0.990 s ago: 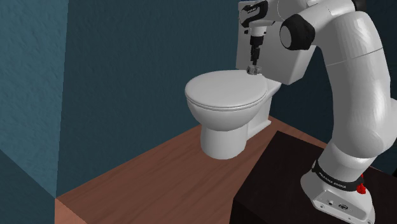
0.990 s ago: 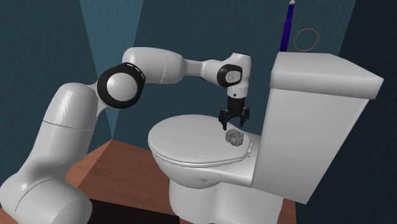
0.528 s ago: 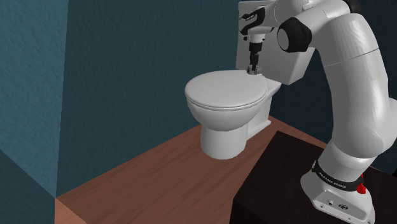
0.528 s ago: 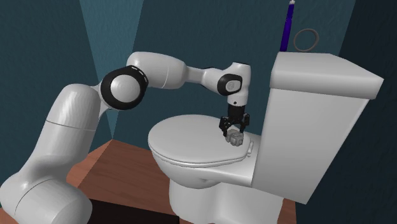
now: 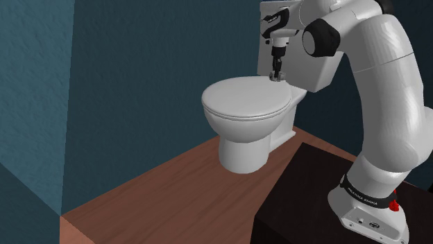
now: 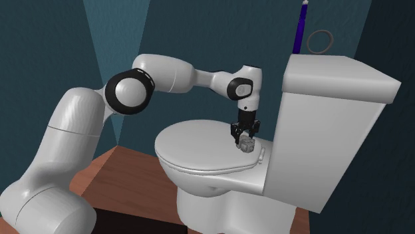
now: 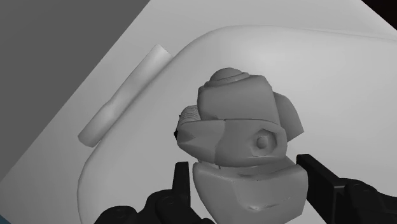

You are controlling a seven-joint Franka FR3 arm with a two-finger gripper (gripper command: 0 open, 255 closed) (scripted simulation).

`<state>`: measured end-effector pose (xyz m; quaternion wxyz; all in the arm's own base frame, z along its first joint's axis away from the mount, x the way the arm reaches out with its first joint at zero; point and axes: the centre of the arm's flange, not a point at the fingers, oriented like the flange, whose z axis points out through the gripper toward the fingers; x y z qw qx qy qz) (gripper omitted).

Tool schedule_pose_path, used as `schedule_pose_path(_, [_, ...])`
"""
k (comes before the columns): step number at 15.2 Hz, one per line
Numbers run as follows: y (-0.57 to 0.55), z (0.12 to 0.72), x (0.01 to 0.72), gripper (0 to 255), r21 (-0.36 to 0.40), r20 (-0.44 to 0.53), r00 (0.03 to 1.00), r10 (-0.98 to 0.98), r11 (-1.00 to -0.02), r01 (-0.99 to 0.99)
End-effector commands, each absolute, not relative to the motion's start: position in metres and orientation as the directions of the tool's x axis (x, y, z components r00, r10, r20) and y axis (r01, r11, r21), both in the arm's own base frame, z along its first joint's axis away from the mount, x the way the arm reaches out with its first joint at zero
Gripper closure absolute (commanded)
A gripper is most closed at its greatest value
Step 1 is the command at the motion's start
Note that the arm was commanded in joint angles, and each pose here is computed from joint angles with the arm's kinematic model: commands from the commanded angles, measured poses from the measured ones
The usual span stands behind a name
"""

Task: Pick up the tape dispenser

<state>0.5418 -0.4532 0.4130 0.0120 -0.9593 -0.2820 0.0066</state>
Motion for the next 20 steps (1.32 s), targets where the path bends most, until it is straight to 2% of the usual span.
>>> schedule_pose_path(1, [-0.453,0.412,0.542,255,-0.028,-0.006,0.841,0.541,-0.841,0.541])
schedule_pose_path(20, [-0.453,0.492,0.542,255,-0.028,-0.006,0.841,0.541,-0.841,0.541])
